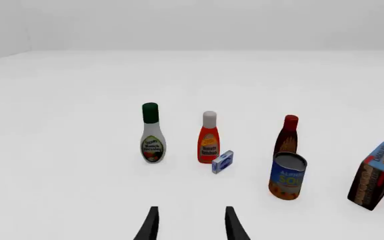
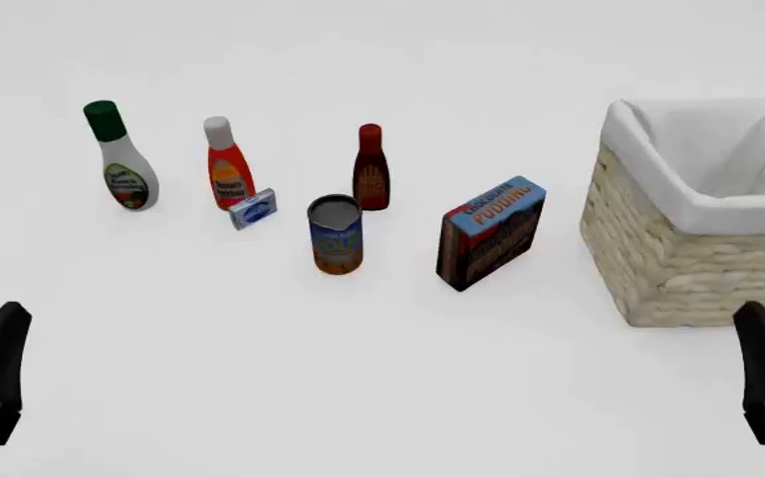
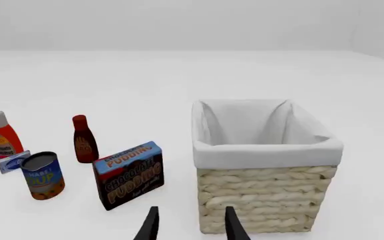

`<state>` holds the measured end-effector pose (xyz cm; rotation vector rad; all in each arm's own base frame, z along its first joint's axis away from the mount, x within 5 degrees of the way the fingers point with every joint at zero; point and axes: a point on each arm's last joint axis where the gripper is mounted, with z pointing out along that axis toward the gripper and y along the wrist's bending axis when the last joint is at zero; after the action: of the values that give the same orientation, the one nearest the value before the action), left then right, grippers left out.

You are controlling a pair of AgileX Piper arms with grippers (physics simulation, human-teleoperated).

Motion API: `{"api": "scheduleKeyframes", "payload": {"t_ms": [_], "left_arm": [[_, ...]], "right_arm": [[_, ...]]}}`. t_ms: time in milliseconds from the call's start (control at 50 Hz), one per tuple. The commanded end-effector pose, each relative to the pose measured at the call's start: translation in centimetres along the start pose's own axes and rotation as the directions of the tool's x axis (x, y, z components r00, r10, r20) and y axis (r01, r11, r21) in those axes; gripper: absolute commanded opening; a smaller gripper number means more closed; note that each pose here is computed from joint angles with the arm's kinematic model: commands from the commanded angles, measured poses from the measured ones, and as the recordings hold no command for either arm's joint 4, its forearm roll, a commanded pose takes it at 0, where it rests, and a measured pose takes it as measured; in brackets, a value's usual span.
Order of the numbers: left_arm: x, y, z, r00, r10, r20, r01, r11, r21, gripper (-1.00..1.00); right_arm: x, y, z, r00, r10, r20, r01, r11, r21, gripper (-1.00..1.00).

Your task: Pick the bbq sauce and place it in the basket.

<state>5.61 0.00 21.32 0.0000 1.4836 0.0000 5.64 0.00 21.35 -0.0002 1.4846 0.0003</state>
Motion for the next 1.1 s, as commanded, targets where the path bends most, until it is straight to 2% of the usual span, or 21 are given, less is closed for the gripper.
{"api": "scheduleKeyframes", "payload": {"t_ms": [20,220,320,620,700,820,980,1100], "left_arm": [[0.0,0.0,0.0,1.000,0.000,0.000,0.000,1.000,0.000,1.00],[0.0,0.0,0.0,1.000,0.000,0.000,0.000,1.000,0.000,1.00],[0.0,0.0,0.0,1.000,0.000,0.000,0.000,1.000,0.000,1.00],[0.0,0.0,0.0,1.000,0.000,0.000,0.000,1.000,0.000,1.00],[0.0,0.0,0.0,1.000,0.000,0.000,0.000,1.000,0.000,1.00],[0.0,0.0,0.0,1.000,0.000,0.000,0.000,1.000,0.000,1.00],[0.0,0.0,0.0,1.000,0.000,0.000,0.000,1.000,0.000,1.00],[0.0,0.0,0.0,1.000,0.000,0.000,0.000,1.000,0.000,1.00]], "right_arm": [[0.0,0.0,0.3,1.000,0.009,-0.010,-0.009,1.000,-0.006,1.00],[-0.1,0.1,0.3,1.000,0.006,-0.015,-0.006,1.000,-0.012,1.00],[-0.9,0.1,0.3,1.000,0.012,-0.014,-0.013,1.000,-0.018,1.00],[-6.9,0.2,-0.2,0.999,-0.029,0.028,0.031,0.999,-0.042,1.00],[-8.5,0.2,-0.2,0.999,-0.024,0.038,0.026,0.999,-0.047,1.00],[-9.9,0.3,0.6,1.000,0.004,0.018,-0.003,0.999,-0.048,1.00],[-13.0,0.4,1.6,1.000,-0.012,0.022,0.013,0.998,-0.058,1.00],[-14.8,0.7,3.3,0.999,-0.031,-0.013,0.030,0.995,-0.090,1.00]]}}
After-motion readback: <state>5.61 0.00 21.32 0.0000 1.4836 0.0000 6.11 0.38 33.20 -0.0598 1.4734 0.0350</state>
